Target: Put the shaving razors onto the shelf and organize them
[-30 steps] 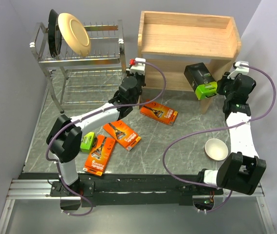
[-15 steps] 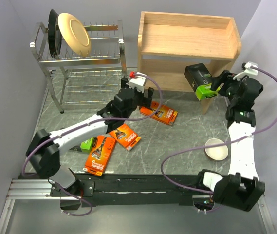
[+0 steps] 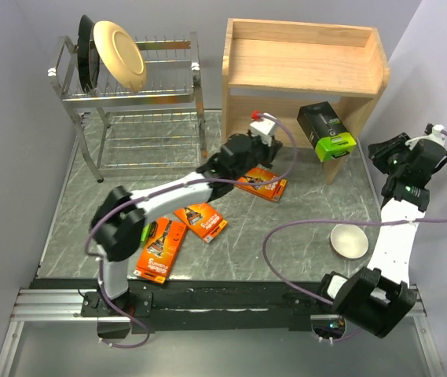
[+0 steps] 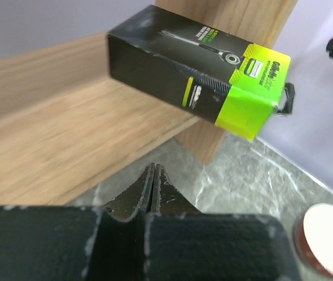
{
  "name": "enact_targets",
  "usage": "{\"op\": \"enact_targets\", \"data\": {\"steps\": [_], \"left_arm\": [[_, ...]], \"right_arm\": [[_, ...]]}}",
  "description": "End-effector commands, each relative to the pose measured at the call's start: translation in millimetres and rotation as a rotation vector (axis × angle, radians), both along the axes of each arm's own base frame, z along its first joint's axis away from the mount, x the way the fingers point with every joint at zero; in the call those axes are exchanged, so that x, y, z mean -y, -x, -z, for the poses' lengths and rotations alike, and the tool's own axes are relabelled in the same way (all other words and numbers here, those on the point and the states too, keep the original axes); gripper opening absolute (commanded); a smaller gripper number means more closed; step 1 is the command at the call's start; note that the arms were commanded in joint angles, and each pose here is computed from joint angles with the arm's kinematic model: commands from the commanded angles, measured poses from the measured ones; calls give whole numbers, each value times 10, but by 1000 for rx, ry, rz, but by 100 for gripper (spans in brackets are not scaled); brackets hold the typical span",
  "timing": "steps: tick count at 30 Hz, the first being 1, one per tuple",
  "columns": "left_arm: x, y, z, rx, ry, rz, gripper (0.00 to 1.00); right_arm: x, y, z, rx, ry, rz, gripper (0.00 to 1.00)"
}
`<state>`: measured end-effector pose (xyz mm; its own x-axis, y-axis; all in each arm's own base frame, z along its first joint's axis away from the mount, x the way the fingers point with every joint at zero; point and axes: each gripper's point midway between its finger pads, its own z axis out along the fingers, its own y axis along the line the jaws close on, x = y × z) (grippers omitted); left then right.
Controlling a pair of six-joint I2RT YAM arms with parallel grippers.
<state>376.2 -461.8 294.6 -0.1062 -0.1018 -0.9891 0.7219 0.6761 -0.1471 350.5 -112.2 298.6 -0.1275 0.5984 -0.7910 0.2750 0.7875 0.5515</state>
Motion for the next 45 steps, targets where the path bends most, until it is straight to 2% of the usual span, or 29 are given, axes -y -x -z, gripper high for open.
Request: {"op": "enact_targets", "data": {"steps": [1, 6, 9, 11, 12, 14, 15, 23, 28, 34, 39, 45], "left_arm": [[289, -187, -358, 48, 151, -22, 1], [419, -564, -150, 63, 162, -145, 1], [543, -710, -220, 97, 185, -152, 1], [632, -840, -19, 66, 173, -151, 1], [660, -882, -188, 82, 211, -146, 1], [781, -949, -34, 63, 216, -117, 1], [824, -955, -161, 83, 246, -103, 1], [1080, -960, -108, 130, 309, -10, 1], [1109, -950, -160, 166, 353, -18, 1], [970, -1006, -245, 172, 343, -71, 1], [891, -998, -559, 215, 358, -13, 1], [999, -948, -488, 183, 379, 32, 1]], "right_arm": [[9, -136, -2, 33, -49, -50, 27], [38, -319, 129, 23, -86, -86, 28], [20, -417, 178, 28, -123, -112, 28], [-32, -444, 219, 20, -141, -136, 28], [-55, -449, 238, 16, -146, -146, 27], [-127, -434, 241, 19, -155, -175, 27], [-161, -425, 257, 20, -160, -189, 28], [-396, -352, 304, -4, -207, -249, 28], [-448, -295, 341, -15, -222, -245, 28], [-365, -259, 145, 12, -170, -208, 29], [-380, -123, -140, 60, -46, -205, 30], [-312, -124, 42, -1, -80, -148, 30]]}}
